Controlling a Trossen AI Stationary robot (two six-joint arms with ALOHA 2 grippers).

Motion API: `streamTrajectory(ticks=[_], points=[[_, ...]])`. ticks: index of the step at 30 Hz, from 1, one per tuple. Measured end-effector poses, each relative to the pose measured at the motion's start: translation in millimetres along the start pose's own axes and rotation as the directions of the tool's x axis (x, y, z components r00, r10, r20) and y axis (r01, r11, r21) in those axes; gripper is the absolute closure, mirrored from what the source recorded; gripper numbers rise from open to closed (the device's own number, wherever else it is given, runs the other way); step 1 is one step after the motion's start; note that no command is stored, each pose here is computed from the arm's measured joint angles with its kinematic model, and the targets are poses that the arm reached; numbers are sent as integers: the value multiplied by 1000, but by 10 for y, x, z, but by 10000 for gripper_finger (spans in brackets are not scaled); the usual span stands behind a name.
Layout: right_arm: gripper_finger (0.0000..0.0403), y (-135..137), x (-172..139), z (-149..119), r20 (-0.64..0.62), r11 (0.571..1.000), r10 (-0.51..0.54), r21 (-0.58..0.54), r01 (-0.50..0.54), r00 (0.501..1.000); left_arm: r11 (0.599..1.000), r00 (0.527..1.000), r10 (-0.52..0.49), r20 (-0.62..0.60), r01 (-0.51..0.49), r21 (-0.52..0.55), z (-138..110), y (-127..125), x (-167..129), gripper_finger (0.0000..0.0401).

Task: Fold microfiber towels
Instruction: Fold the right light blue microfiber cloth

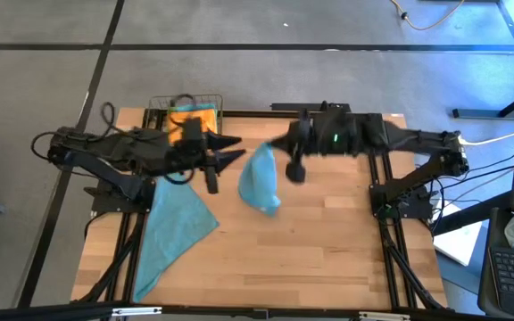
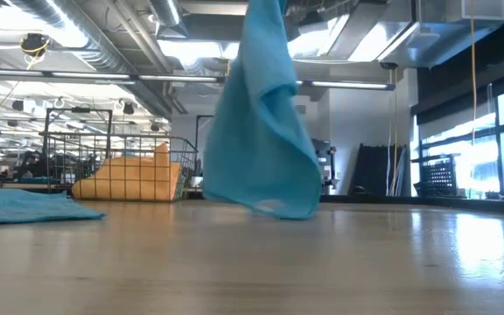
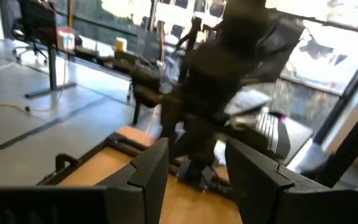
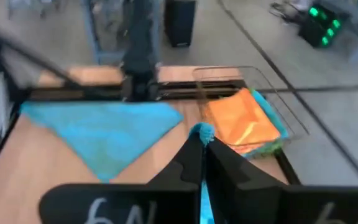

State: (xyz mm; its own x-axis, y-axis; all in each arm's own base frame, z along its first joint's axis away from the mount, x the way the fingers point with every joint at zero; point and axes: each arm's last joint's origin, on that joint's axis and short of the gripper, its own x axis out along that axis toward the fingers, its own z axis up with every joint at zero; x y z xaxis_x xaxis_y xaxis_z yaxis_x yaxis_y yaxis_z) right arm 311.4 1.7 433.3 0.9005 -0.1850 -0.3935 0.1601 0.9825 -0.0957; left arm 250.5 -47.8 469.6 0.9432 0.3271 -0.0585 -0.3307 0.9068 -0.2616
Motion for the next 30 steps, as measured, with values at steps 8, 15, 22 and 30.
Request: streamTrajectory(ticks=[8,15,22,30], points=[[391,-82,-11,329,-198,989,-106,-121,83,974,986,988,152,-31,-150,75,-231,-11,344,249],[391,-240,-46,526,-250,997,-73,-39,65,965,924,960,279,5,-269,273,-399,-87,553,235],[391,-316,-102,538,-230,998,-21,58,35,973,916,950,308,50,-310,256,-505,-155,751,207],[391,-312,-95,536,-231,999,23,44,-13,973,861,912,400,91,-408,303,-459,48,910,200]])
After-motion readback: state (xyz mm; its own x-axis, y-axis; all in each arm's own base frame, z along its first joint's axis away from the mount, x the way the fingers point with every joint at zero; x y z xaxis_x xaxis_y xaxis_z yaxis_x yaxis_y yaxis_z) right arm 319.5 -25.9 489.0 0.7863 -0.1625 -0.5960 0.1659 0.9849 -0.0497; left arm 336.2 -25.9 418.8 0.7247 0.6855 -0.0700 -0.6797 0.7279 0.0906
